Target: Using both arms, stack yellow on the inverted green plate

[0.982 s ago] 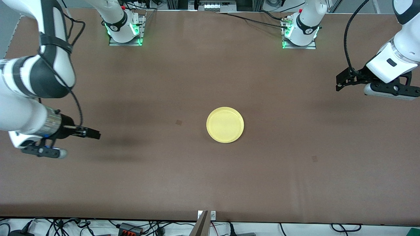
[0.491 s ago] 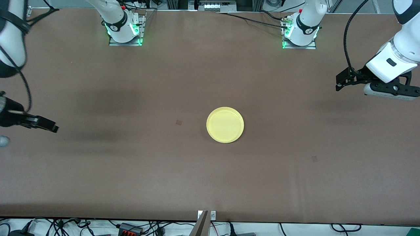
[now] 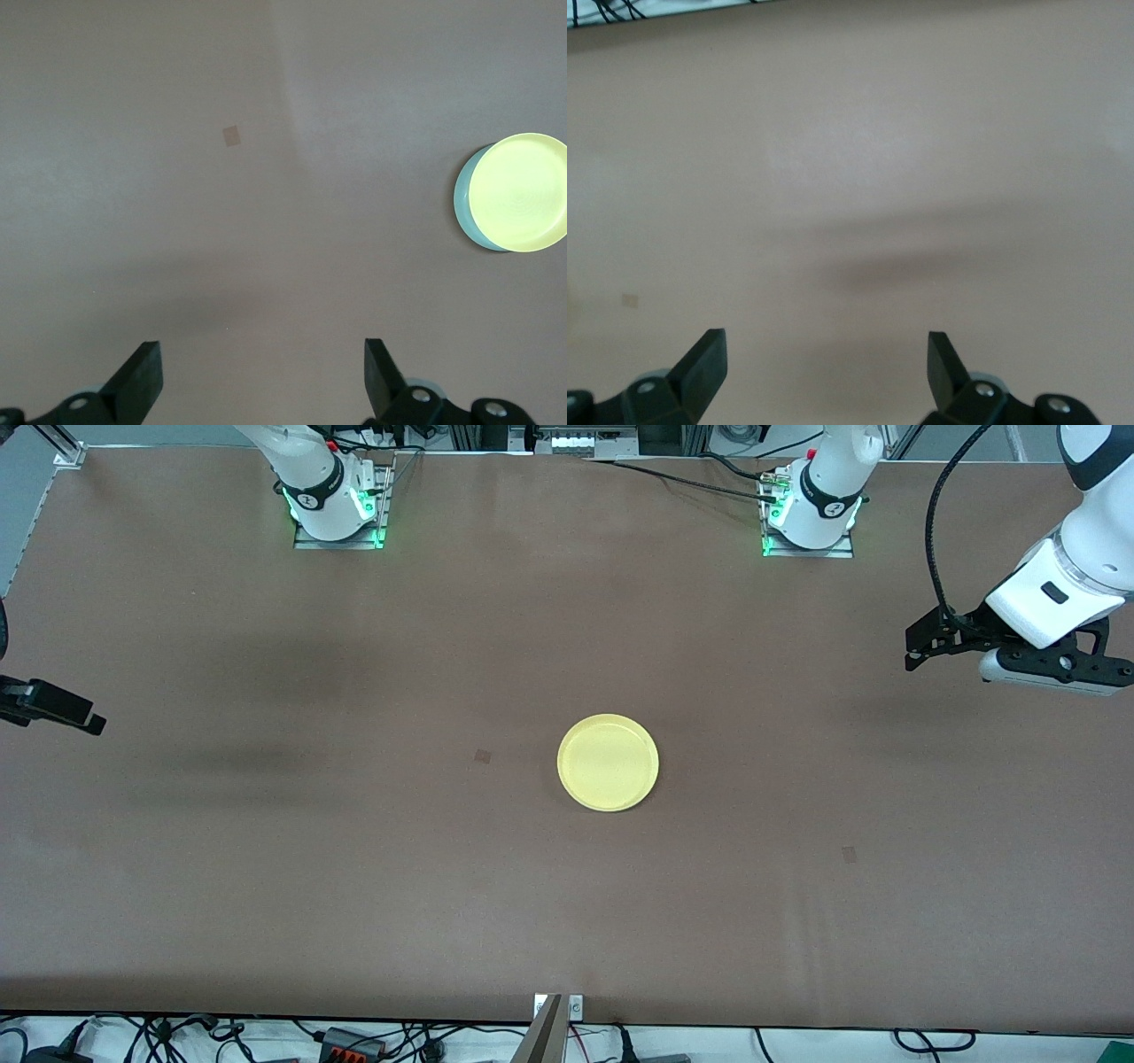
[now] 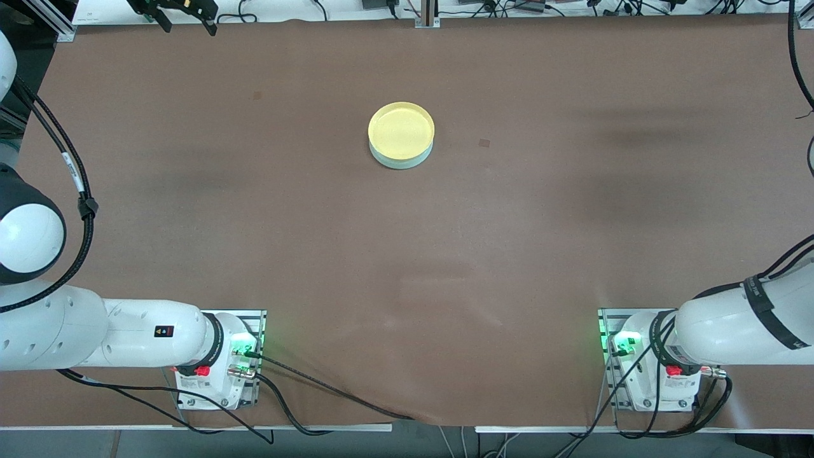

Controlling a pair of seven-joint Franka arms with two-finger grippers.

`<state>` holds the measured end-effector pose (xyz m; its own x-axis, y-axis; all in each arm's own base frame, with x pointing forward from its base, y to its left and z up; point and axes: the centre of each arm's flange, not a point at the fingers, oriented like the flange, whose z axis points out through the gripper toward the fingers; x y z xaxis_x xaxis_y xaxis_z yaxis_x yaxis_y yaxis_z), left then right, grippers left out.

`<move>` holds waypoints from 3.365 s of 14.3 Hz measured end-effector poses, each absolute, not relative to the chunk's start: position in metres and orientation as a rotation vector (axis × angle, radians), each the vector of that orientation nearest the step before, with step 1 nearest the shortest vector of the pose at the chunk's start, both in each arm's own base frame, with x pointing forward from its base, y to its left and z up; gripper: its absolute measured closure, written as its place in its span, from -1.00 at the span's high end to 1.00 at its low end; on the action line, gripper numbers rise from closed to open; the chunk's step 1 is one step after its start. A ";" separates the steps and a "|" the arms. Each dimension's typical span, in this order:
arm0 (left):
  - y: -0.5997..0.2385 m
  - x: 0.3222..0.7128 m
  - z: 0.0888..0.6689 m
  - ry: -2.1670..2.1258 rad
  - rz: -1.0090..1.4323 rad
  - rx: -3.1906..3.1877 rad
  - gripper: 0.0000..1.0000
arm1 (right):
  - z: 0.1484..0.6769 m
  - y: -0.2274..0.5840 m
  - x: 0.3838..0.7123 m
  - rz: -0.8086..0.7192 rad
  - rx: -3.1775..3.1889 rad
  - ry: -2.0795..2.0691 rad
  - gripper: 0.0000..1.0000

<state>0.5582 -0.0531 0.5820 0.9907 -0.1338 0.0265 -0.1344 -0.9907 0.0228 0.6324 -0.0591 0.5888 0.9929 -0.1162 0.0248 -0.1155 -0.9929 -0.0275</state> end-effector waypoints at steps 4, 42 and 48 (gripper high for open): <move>-0.059 0.557 0.582 -0.226 0.030 3.109 1.00 | 0.594 -0.055 0.616 0.040 -3.135 0.131 1.00; -0.058 0.555 0.585 -0.225 0.009 3.109 1.00 | 0.586 -0.032 0.572 -0.014 -3.162 0.036 1.00; -0.058 0.555 0.585 -0.226 0.009 3.109 1.00 | 0.585 -0.029 0.572 -0.007 -3.162 0.029 1.00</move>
<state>0.5552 -0.0584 0.5849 0.9895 -0.1442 0.0076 -0.1444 -0.9892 0.0236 0.5719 -0.0291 0.5852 0.9998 -0.0181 0.0048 -0.0182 -0.9996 0.0204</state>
